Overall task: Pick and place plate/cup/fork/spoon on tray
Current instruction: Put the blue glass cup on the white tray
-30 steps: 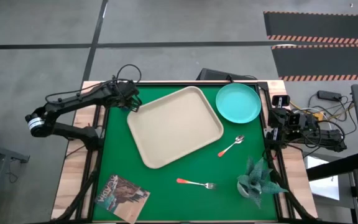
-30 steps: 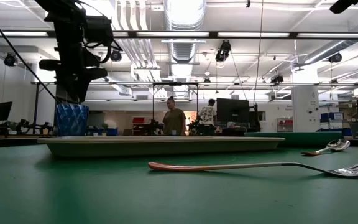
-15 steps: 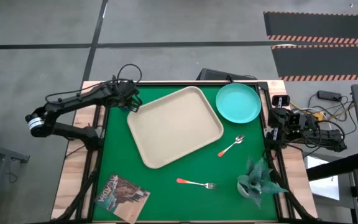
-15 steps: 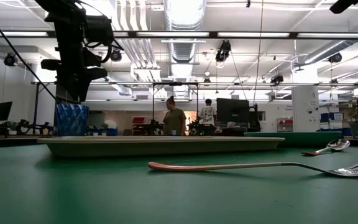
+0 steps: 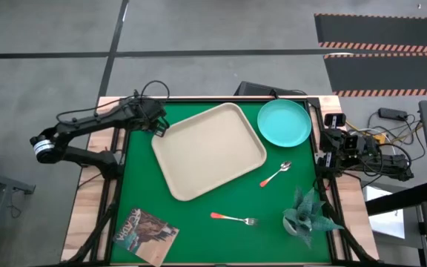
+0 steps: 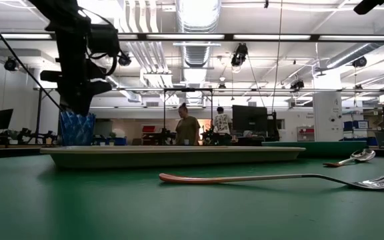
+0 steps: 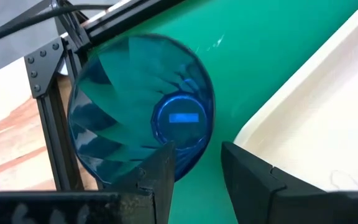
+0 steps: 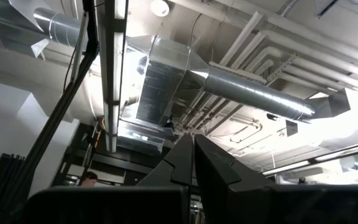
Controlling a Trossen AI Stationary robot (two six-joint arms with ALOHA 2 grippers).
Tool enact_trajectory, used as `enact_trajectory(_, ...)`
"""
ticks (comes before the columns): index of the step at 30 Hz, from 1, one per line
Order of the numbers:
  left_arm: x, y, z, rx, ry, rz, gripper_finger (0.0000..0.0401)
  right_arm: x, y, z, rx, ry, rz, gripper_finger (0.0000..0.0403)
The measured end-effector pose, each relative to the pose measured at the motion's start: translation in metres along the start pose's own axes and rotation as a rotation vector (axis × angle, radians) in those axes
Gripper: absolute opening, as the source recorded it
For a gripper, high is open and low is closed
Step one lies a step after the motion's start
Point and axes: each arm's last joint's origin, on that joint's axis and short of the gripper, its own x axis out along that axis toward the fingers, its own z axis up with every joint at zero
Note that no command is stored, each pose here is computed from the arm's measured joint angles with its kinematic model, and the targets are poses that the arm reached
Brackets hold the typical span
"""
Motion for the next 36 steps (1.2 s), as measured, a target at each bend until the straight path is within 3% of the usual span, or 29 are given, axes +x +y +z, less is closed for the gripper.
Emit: enact_trajectory(36,0.0091,-0.0003,-0.0088,0.012,0.021,0.012,0.0116,0.0000,0.0000,0.0001,-0.002,0.000,0.000,0.0009)
